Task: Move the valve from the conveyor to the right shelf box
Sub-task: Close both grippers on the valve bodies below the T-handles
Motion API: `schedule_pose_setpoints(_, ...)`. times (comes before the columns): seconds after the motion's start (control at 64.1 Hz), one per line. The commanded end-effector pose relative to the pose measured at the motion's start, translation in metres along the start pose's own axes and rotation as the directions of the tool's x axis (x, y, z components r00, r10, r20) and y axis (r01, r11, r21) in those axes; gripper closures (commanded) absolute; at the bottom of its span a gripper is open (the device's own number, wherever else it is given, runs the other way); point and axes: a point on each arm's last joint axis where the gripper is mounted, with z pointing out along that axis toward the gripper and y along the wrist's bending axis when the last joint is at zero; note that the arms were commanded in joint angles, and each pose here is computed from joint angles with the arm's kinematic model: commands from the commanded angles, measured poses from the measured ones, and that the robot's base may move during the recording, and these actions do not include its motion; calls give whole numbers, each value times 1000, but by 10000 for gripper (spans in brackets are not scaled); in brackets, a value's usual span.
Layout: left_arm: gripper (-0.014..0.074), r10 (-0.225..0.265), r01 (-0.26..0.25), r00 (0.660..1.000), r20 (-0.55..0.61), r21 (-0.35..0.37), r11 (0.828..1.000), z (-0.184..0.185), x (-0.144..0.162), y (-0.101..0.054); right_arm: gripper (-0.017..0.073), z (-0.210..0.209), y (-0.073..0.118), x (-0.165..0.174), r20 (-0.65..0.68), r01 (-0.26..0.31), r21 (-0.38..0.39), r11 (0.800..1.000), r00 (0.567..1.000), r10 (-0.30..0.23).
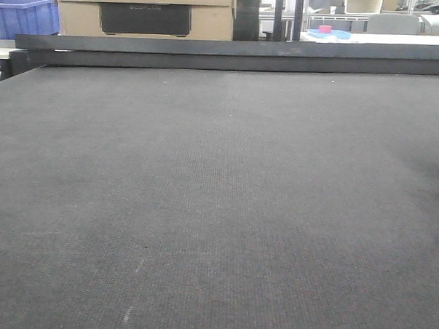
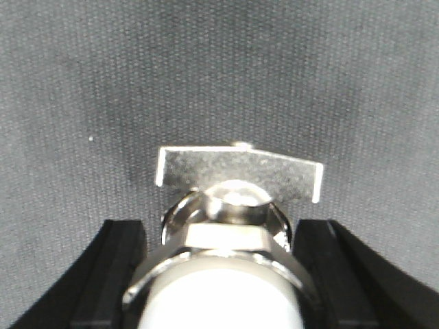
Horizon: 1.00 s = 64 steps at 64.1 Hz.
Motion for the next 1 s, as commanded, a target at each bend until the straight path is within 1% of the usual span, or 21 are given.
schedule_pose_setpoints(0.0, 172, -2, 2, 1000, -17, 4, 1000, 9, -5, 1, 721, -1, 1, -2, 30, 1, -12, 1000, 1000, -1)
schedule_pose_setpoints(0.094, 172, -5, 5, 999, -42, 10, 1000, 19, -8, 1, 721, -1, 1, -2, 32, 1, -12, 1000, 999, -1)
schedule_pose_setpoints(0.187, 172, -20, 23, 998, -57, 41, 999, 28, -10, -1, 721, -1, 1, -2, 34, 1, -12, 1000, 999, -1)
schedule_pose_setpoints(0.218, 172, -17, 20, 998, -59, 44, 999, 30, -11, -2, 721, -1, 1, -2, 36, 1, -12, 1000, 999, -1)
schedule_pose_setpoints(0.375, 172, 6, -3, 997, -78, 37, 999, 39, -14, -6, 721, -1, 1, -2, 36, 1, -12, 1000, 999, -1)
schedule_pose_setpoints(0.562, 178, 5, -3, 996, -87, 23, 1000, 46, -16, -5, 721, -1, 1, -2, 36, 1, -12, 1000, 999, -1)
schedule_pose_setpoints(0.874, 251, 5, -3, 995, -100, 25, 1000, 50, -16, -5, 721, -1, 1, -2, 37, 1, -12, 1000, 999, -1)
schedule_pose_setpoints(0.936, 291, 5, -3, 995, -102, 25, 1000, 50, -16, -5, 721, -1, 1, -2, 37, 1, -12, 1000, 999, -1)
schedule_pose_setpoints(0.983, 344, 2, 1, 994, -112, 32, 999, 50, -15, -5, 721, -1, 1, -2, 37, 1, -12, 1000, 999, -1)
